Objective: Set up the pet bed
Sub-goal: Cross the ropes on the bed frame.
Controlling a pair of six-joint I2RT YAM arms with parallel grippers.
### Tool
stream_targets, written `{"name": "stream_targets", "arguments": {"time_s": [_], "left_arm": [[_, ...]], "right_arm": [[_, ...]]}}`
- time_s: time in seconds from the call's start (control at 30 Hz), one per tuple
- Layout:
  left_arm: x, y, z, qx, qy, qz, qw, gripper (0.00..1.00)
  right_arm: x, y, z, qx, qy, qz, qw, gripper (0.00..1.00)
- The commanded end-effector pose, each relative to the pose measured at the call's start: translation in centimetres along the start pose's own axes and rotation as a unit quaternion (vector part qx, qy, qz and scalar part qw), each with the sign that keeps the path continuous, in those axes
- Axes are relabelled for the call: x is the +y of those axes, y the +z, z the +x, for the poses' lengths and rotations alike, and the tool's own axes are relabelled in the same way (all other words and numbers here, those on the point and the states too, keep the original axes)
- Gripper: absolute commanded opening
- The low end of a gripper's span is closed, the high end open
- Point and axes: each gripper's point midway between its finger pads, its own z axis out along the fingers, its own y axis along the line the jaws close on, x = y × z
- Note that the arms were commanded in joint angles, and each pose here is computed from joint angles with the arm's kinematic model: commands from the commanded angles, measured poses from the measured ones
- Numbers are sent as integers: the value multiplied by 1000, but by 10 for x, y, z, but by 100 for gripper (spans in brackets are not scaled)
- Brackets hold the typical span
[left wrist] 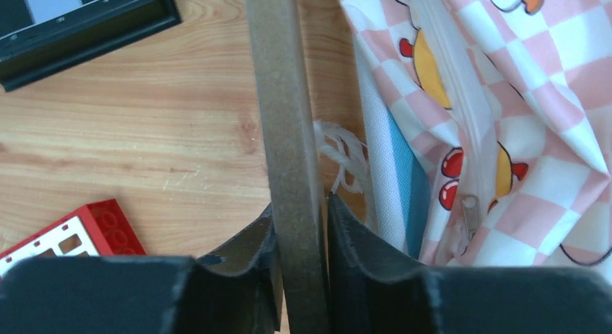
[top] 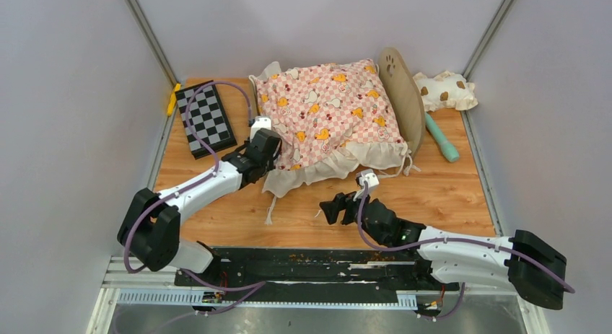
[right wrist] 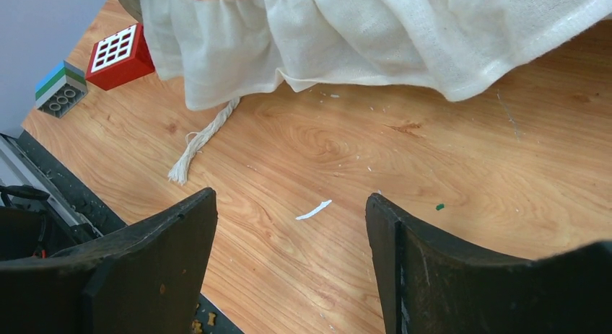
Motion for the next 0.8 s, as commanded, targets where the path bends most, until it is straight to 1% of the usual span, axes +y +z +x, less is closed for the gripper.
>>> {"name": "stream_targets", "arguments": {"time_s": [0.0, 0.17, 0.37, 0.43, 0.47, 0.5, 0.67, 0.7, 0.77], "left_arm": [[-3, 1, -21, -21, -1, -4, 1000, 24], [-8, -2, -36, -26, 19, 3, 999, 1], [-12, -17, -64, -43, 23, 15, 999, 0], [-16, -27, -81, -49, 17, 23, 998, 0], [-19, -36, -92, -41, 20, 28, 999, 0], [-19, -39, -96, -39, 20, 29, 999, 0], [-20, -51, -107, -34, 18, 34, 999, 0], [-20, -53, -109, -34, 17, 35, 999, 0], [-19, -57, -110, -33, 19, 35, 999, 0]], "right_arm": [[1, -2, -4, -12, 8, -1, 1000, 75], [1, -1, 1, -15, 9, -11, 1000, 76], [3, 1, 5, -20, 7, -16, 1000, 78], [6, 4, 3, -31, 5, -21, 999, 80], [8, 9, 2, -45, -6, -29, 999, 84], [10, 11, 2, -48, -11, -31, 998, 84], [25, 32, 3, -61, -61, -55, 995, 85], [27, 38, 10, -60, -80, -62, 993, 85], [36, 46, 8, -81, -102, -80, 988, 85]]}}
